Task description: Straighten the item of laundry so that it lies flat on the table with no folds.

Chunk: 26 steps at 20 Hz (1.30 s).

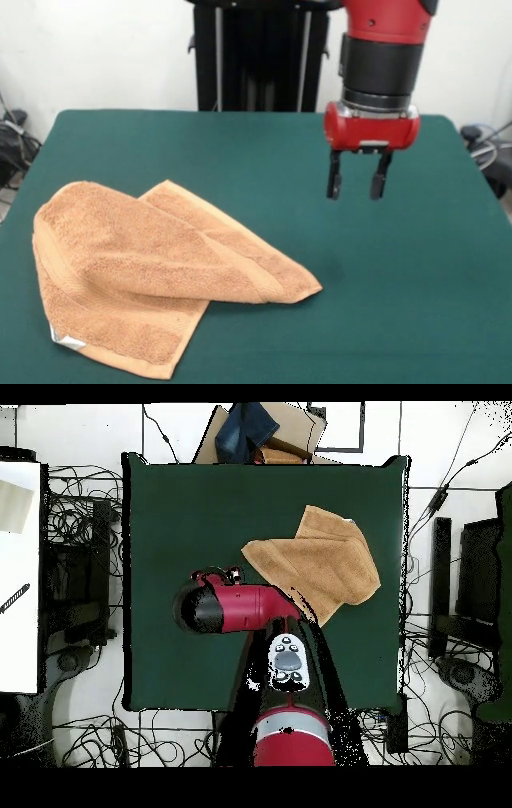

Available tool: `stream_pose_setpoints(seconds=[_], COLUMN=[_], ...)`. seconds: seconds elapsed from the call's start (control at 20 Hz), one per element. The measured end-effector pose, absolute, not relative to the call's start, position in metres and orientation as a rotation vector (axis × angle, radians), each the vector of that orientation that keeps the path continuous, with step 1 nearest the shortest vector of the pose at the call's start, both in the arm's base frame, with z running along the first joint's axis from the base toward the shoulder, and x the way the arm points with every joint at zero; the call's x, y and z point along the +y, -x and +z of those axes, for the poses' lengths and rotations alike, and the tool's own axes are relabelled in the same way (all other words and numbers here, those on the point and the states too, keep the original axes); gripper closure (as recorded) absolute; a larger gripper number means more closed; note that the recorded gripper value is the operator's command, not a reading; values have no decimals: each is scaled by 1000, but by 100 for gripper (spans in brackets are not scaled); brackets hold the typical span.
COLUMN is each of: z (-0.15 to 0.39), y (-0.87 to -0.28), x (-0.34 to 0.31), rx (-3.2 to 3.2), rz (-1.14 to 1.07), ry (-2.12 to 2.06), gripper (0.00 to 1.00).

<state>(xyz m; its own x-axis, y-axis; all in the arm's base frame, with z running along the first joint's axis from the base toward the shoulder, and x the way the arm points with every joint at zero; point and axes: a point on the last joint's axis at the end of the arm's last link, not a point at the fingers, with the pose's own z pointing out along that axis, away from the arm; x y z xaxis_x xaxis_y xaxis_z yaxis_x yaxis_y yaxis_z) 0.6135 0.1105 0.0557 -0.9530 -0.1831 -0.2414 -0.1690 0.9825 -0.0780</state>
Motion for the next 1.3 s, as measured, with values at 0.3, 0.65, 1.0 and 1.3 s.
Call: stream_pose_setpoints(seconds=[0.3, 0.65, 1.0, 1.3], z=[53, 38, 22, 11], y=[-604, -593, -587, -580], x=[130, 143, 107, 46], rx=[2859, 2860, 2866, 2899], rz=[-96, -85, -93, -110], ry=[253, 211, 113, -38], gripper=[0, 0, 0, 0])
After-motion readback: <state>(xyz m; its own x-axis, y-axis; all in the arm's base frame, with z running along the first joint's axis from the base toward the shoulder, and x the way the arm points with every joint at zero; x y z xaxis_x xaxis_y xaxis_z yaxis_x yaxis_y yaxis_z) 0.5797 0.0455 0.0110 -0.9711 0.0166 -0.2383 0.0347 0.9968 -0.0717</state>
